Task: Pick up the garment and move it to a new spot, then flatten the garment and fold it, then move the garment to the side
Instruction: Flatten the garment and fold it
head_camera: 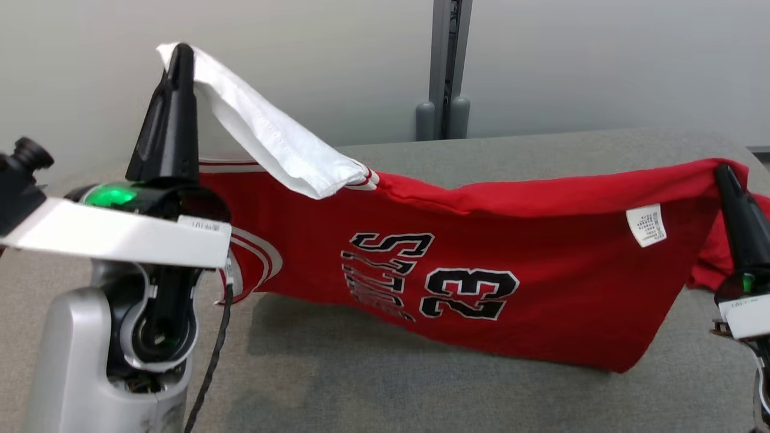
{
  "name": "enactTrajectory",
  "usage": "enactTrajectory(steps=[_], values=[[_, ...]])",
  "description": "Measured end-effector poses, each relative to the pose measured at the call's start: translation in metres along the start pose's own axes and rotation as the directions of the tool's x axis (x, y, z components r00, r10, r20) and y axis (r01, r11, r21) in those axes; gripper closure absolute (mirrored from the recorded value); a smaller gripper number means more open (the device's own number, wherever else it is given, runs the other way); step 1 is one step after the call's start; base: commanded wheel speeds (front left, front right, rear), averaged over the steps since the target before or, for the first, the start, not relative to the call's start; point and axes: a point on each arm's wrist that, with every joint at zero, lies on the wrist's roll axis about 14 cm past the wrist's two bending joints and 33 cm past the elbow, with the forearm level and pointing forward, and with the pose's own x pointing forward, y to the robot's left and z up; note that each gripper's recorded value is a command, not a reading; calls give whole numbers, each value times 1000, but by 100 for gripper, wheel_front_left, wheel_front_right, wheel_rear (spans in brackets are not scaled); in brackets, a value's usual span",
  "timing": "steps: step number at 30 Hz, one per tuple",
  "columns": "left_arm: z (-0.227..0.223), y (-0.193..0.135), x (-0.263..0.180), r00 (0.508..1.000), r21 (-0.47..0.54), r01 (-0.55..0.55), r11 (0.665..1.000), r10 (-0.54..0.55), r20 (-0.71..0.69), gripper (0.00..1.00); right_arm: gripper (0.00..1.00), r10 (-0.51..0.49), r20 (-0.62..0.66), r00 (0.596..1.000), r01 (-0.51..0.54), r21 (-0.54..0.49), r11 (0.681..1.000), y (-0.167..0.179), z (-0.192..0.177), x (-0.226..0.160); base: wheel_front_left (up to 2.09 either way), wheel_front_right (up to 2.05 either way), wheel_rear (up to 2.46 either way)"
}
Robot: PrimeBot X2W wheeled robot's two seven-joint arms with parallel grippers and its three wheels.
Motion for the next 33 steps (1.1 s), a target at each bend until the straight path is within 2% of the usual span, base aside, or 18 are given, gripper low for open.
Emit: enactTrajectory(steps=[4,7,11,16,18,22,26,29,31,33], values=[[-15,7,21,998,15,3,1000,-2,-60,100,100,-1,-30,1000,0,-32,999,-1,-6,18,0,0,0],[-32,23,50,992,47,-9,999,15,-129,100,100,-9,-47,999,6,-68,998,-5,-12,48,0,0,0],[-28,44,109,991,109,-32,993,46,-126,100,100,22,-23,999,-24,-108,994,2,-10,107,0,0,0],[-36,64,182,989,266,-7,964,47,-143,100,100,72,43,997,-61,-216,975,18,-3,194,0,0,0],[-31,79,222,995,334,-20,942,52,-85,100,100,93,92,991,-67,-253,965,22,-1,240,0,0,0],[-32,80,260,1000,388,10,922,-16,11,100,100,96,162,982,-52,-260,964,16,-3,282,0,0,0],[-32,69,280,990,311,41,949,-81,118,100,100,77,194,978,-22,-269,963,6,-11,305,0,0,0],[-41,70,284,988,277,61,959,-98,121,100,100,70,178,982,-18,-277,961,3,-23,316,0,0,0],[-69,89,282,995,284,59,957,-78,56,100,100,46,113,992,-12,-287,958,-9,-55,321,0,0,0],[-103,124,271,1000,270,16,963,-12,-14,100,100,11,21,1000,-4,-295,955,-27,-100,320,0,0,0]])
